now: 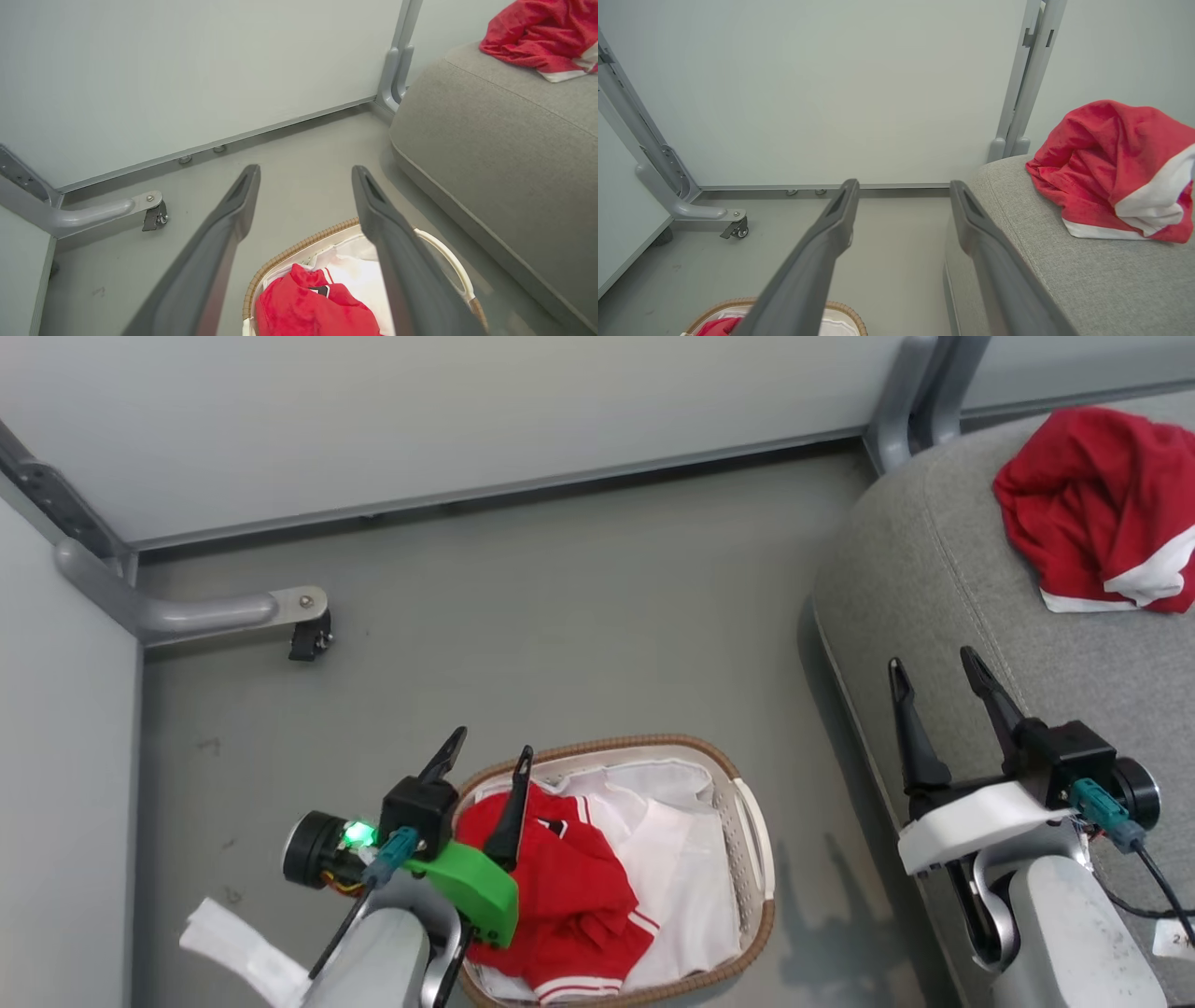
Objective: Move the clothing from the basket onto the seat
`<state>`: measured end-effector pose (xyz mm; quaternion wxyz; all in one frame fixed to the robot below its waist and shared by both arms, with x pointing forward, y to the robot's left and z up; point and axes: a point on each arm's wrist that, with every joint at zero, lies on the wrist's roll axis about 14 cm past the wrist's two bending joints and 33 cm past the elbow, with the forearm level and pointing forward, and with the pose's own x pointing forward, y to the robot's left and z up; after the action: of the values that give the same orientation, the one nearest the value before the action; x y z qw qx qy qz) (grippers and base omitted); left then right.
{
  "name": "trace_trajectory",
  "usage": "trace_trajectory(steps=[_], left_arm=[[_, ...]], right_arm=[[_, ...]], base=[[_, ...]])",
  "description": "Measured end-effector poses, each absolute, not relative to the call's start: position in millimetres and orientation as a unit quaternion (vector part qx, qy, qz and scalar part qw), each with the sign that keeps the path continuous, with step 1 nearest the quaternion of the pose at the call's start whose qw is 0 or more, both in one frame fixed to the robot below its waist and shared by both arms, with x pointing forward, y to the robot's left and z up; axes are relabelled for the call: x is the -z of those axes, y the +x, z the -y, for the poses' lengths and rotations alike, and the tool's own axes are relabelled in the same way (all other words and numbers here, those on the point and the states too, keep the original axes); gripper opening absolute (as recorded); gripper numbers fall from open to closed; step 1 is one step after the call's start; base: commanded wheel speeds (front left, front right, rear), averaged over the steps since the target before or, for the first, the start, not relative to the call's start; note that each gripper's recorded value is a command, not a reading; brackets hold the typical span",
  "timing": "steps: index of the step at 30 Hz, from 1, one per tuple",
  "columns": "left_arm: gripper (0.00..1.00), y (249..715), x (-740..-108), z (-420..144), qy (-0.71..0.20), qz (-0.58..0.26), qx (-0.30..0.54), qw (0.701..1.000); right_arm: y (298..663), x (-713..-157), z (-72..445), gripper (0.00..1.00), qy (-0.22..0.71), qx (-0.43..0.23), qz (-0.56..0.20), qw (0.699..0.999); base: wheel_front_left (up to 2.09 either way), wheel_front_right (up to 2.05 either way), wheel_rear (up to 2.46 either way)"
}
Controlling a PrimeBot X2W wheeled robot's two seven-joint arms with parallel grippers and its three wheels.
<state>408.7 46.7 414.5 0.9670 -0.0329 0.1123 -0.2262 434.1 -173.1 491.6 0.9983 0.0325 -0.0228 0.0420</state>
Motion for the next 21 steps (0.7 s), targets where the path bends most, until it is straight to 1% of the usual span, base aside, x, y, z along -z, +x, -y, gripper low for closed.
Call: trace_trajectory(steps=[6,10,13,17,21], left_arm=[[1.0,422,-366,-16,0.011,-0.176,0.294,0.939],[1.0,425,-324,-3,0.043,-0.234,0.331,0.913],[1.0,425,-292,3,0.067,-0.282,0.351,0.89],[1.0,413,-246,7,0.089,-0.357,0.374,0.851],[1.0,407,-216,16,0.102,-0.402,0.394,0.82]], right_arm=[[455,-479,175,1.0,0.034,-0.041,0.013,0.998],[467,-464,180,1.0,0.039,-0.036,0.0,0.999],[472,-447,185,1.0,0.042,-0.03,-0.018,0.999],[477,-425,192,1.0,0.048,-0.021,-0.042,0.998],[482,-409,198,1.0,0.05,-0.014,-0.057,0.997]], base=[[0.0,0.0,0.0],[0.0,0.0,0.0],[0.0,0.0,0.0],[0.0,0.0,0.0],[0.0,0.0,0.0]])
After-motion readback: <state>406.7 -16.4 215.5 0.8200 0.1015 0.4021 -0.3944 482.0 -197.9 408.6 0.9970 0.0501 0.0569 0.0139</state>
